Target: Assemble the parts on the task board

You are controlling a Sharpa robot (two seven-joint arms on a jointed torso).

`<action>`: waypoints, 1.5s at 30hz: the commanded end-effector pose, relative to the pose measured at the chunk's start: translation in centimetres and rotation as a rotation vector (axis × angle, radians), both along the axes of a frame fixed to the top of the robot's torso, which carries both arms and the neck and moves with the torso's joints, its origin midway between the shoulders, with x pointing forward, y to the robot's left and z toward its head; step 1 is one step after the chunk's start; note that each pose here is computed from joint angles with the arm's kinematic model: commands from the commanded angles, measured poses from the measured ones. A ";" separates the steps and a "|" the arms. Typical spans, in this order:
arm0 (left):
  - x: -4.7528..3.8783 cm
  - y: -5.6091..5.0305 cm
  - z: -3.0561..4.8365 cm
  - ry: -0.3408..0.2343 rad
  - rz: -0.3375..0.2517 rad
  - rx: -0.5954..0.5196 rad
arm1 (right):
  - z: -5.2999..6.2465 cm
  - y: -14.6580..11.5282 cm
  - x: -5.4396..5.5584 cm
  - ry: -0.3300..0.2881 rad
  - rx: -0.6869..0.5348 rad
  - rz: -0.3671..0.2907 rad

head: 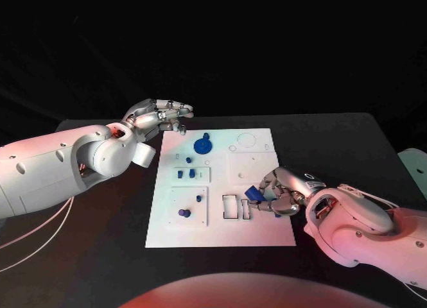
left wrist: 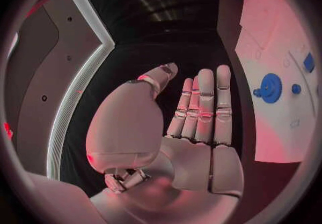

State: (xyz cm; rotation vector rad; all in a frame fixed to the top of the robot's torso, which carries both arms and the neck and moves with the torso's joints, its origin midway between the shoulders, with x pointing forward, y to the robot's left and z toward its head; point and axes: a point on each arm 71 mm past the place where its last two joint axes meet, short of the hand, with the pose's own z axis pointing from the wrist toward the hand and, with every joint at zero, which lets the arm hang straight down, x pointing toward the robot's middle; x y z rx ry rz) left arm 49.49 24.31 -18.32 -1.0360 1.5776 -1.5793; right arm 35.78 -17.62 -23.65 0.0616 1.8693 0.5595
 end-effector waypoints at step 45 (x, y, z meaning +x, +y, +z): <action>-0.05 -0.4 0.10 -0.001 -0.018 -0.013 | -1.9 4.6 0.7 0.114 -0.007 0.073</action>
